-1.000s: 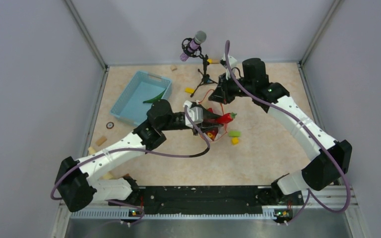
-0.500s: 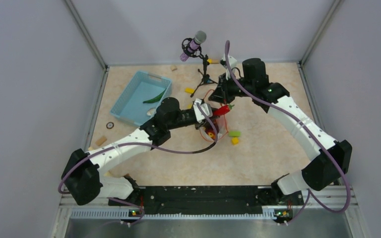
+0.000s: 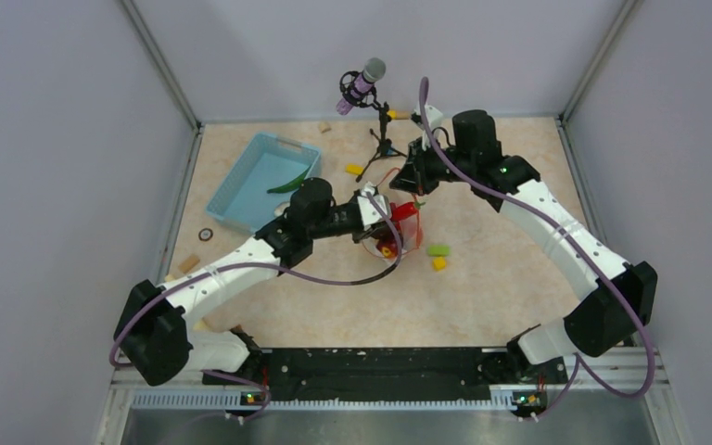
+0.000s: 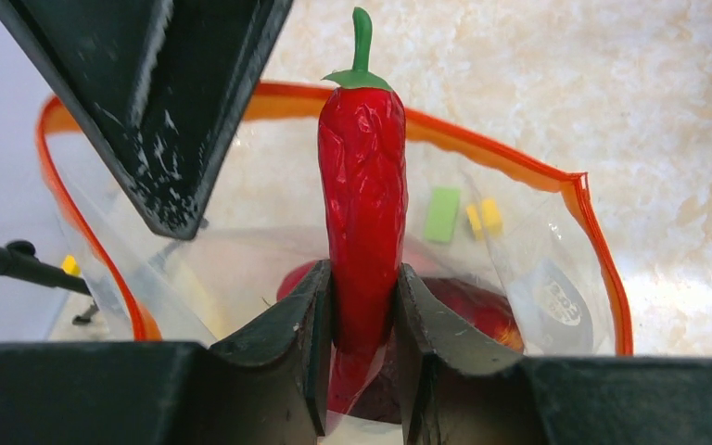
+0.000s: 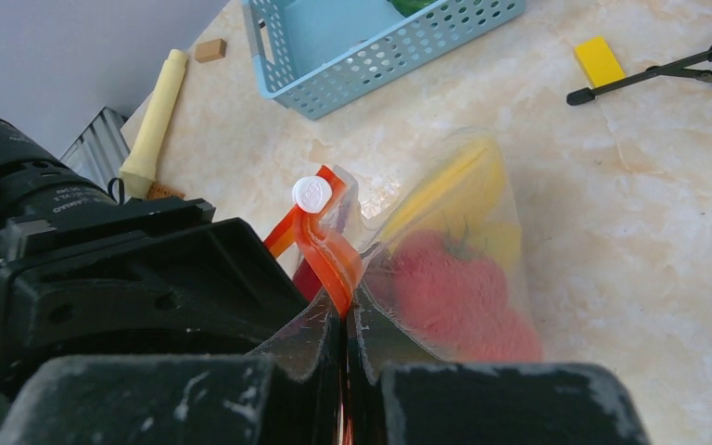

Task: Place the food in the zip-top bag and seal the zipper
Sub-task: Place the fake vegetable in the zipper food storage bag.

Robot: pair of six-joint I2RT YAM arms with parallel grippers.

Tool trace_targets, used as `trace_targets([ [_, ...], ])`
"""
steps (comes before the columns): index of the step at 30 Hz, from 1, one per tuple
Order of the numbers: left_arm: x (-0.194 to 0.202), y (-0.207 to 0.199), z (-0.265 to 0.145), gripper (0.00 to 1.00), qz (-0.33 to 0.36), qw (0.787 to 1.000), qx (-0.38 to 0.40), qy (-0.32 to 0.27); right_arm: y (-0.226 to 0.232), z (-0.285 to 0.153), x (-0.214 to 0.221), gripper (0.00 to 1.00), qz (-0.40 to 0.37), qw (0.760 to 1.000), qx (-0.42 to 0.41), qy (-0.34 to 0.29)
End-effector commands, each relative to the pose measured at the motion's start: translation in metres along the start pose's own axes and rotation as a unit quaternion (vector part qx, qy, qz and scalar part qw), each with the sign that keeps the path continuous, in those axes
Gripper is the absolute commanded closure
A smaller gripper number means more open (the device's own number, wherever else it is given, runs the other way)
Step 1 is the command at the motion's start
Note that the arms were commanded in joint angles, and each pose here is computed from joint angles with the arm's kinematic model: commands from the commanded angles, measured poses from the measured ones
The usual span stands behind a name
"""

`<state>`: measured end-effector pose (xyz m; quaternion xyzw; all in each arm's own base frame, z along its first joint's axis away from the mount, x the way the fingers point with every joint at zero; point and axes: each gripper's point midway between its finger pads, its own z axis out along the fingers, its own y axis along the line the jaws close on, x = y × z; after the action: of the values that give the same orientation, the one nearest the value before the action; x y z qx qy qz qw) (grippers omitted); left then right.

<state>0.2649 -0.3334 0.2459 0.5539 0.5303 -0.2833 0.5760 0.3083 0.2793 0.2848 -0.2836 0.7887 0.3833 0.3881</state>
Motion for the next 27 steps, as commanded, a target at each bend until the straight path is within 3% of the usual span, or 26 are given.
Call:
trace_targets([
  [1, -0.001, 0.002, -0.004, 0.81, -0.003, 1.0, 0.008, 0.016, 0.012, -0.015, -0.027, 1.0, -0.037, 0.998, -0.009, -0.048],
  [6, -0.006, 0.002, -0.006, 0.29, -0.011, 1.0, 0.008, 0.011, 0.011, -0.014, -0.027, 1.0, -0.036, 0.998, -0.01, -0.047],
  [7, -0.007, 0.002, -0.006, 0.24, -0.013, 1.0, 0.008, 0.01, 0.011, -0.014, -0.027, 1.0, -0.036, 0.998, -0.009, -0.047],
  [18, -0.04, -0.009, -0.019, 0.02, -0.039, 0.998, 0.025, -0.036, 0.009, -0.013, -0.027, 1.0, -0.036, 0.998, -0.006, -0.046],
  [27, -0.077, -0.023, -0.036, 0.02, -0.119, 0.987, 0.025, -0.104, 0.008, -0.013, -0.028, 1.0, -0.036, 0.998, -0.005, -0.046],
])
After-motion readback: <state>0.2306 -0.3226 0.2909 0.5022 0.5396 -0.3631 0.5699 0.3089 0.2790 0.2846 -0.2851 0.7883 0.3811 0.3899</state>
